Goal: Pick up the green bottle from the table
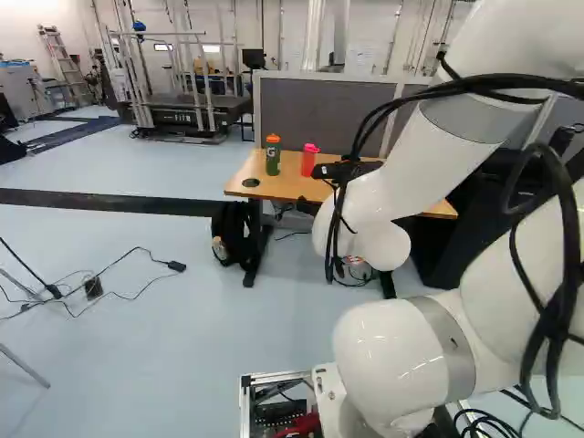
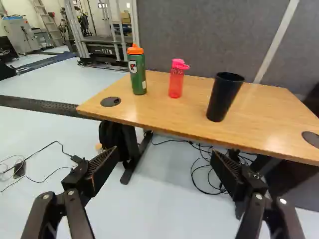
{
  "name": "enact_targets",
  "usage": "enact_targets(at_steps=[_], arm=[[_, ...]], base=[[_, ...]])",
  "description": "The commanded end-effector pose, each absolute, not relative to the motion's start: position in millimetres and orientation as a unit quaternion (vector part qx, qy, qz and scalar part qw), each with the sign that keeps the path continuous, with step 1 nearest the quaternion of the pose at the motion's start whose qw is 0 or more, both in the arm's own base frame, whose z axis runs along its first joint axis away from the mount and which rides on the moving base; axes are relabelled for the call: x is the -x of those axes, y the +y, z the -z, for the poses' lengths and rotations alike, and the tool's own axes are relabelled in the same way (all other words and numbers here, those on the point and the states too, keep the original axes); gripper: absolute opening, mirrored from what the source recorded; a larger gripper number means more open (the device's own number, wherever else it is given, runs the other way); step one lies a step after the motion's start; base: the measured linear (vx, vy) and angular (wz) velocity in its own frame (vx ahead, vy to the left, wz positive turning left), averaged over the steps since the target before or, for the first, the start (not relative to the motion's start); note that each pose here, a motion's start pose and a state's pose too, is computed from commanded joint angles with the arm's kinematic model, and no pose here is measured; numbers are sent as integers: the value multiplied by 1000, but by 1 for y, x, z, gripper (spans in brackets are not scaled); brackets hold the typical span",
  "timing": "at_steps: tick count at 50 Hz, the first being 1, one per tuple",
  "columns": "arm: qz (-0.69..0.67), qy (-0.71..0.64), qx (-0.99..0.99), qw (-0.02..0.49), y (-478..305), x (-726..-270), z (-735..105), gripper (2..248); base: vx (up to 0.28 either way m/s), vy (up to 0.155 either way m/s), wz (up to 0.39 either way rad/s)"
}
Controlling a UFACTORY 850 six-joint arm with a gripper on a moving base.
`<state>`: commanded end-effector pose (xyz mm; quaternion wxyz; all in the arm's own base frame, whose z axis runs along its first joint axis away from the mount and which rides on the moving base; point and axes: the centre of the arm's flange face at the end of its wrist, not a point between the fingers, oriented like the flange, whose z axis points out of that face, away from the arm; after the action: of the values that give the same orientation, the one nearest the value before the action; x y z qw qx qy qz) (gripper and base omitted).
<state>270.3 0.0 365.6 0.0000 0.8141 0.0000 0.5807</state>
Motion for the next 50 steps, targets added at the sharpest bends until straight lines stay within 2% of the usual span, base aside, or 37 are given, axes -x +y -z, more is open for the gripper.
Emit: enact_targets(at_steps=[32, 49, 50], arm=[[-581, 0, -814, 0, 0, -270, -366, 247], [-581, 0, -814, 0, 0, -270, -366, 247], [-579, 2, -816, -1, 1, -281, -367, 247]], base=[[250, 86, 132], [276, 69, -11], [236, 56, -22]])
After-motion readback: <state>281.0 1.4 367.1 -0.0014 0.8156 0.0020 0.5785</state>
